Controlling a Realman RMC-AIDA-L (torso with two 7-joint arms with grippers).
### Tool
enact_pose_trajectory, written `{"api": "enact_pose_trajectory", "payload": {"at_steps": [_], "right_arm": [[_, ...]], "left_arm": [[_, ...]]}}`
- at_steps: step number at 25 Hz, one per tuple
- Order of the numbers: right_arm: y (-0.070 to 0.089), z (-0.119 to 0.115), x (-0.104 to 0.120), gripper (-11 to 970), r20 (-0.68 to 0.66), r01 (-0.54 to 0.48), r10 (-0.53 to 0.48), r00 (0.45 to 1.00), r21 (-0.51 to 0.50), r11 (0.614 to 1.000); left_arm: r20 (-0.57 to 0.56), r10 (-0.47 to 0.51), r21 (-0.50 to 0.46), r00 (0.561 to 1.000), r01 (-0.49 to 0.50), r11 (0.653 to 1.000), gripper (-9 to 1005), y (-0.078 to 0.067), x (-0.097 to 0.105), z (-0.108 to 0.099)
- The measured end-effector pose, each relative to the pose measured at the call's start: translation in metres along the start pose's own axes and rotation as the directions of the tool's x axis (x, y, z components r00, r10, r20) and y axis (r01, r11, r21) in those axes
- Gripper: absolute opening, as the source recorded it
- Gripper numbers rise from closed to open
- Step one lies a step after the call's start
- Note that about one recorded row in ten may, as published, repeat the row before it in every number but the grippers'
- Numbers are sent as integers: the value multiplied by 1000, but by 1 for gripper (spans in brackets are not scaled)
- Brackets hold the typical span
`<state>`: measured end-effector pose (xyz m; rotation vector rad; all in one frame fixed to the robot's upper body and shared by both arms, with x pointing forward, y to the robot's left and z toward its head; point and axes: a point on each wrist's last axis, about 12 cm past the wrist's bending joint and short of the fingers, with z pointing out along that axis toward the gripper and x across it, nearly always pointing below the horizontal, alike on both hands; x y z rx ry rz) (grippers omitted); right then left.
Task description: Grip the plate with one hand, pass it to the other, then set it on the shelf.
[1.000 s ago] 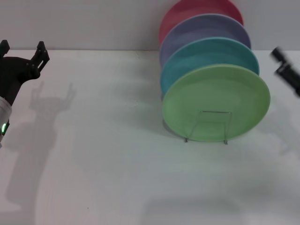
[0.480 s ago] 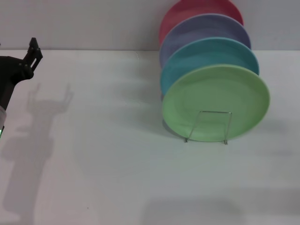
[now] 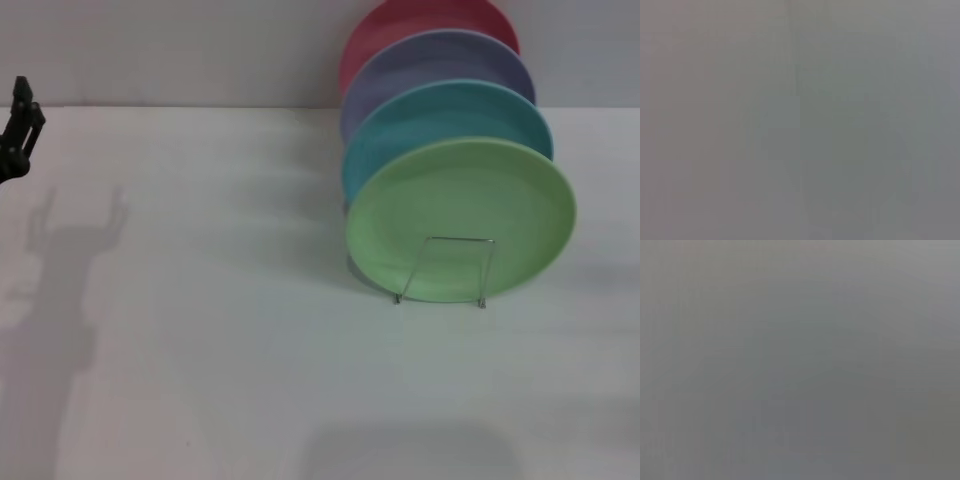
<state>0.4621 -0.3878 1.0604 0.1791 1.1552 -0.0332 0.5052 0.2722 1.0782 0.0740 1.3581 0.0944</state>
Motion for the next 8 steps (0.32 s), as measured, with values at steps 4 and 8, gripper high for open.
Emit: {"api": "enact_pose_trajectory", "payload": {"at_steps": [4,8], "right_arm": [[-3,0,3,768,-22,-2,3,1000,30,1000],[-2,1,8,768,-50,-5,7,999,41,999]], "left_arm": [[24,1,-16,1000,0,1000,849,6,6,-6],[66,-21,-28,998,23,999,849,22,21,-13]]}}
